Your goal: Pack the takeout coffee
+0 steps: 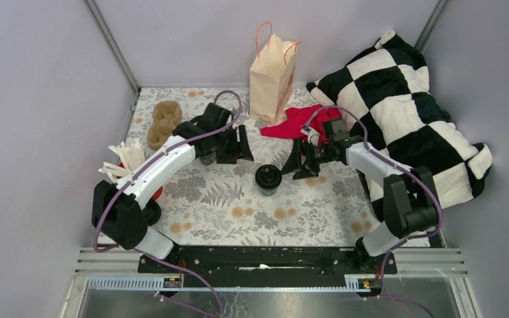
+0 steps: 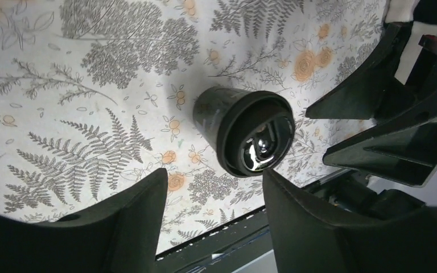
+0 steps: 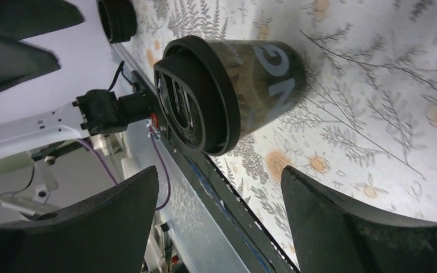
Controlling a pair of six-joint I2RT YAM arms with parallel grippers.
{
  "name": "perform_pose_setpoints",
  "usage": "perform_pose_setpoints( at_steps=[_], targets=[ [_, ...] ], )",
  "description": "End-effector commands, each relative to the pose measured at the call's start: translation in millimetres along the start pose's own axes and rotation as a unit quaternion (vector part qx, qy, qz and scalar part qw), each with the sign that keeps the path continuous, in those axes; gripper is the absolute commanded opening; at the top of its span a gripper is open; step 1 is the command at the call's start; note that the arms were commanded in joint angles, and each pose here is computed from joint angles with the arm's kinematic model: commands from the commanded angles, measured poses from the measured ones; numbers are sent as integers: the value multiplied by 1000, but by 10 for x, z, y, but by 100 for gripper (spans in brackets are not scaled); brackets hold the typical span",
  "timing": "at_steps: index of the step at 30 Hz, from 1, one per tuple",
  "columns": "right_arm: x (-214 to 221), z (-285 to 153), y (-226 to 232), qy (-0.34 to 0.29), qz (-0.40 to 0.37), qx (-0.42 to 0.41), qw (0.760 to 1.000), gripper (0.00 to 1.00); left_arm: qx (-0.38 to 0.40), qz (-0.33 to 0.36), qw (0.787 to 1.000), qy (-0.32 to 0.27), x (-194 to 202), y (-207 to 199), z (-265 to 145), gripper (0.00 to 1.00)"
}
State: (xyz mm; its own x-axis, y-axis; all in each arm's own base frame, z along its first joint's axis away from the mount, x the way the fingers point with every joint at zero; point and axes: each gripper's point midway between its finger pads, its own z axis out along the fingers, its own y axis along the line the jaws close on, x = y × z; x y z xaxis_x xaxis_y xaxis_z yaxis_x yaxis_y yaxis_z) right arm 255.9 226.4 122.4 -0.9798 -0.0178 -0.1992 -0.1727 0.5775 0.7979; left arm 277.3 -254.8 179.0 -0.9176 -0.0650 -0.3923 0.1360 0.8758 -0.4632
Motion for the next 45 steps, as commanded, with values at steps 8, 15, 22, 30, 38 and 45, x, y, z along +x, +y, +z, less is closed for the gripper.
perform_pose_setpoints(
  at_steps=[8,15,22,30,38,45],
  targets=[
    [-116,299,94,31,-34,-66,997,67,113,-67,990,47,179,-88,356,49],
    [-108,351,74,36,-32,-64,997,64,97,-68,991,60,300,29,428,43],
    [-109,366,95,36,-32,-68,997,59,85,-65,992,61,281,70,465,37],
    [-100,408,101,42,-34,-69,996,66,83,-66,992,72,299,105,605,36],
    [-84,531,1,39,28,-71,996,56,72,-68,991,92,417,195,688,33],
    [98,520,-369,37,117,-36,992,50,68,-77,989,111,522,236,764,30]
  ],
)
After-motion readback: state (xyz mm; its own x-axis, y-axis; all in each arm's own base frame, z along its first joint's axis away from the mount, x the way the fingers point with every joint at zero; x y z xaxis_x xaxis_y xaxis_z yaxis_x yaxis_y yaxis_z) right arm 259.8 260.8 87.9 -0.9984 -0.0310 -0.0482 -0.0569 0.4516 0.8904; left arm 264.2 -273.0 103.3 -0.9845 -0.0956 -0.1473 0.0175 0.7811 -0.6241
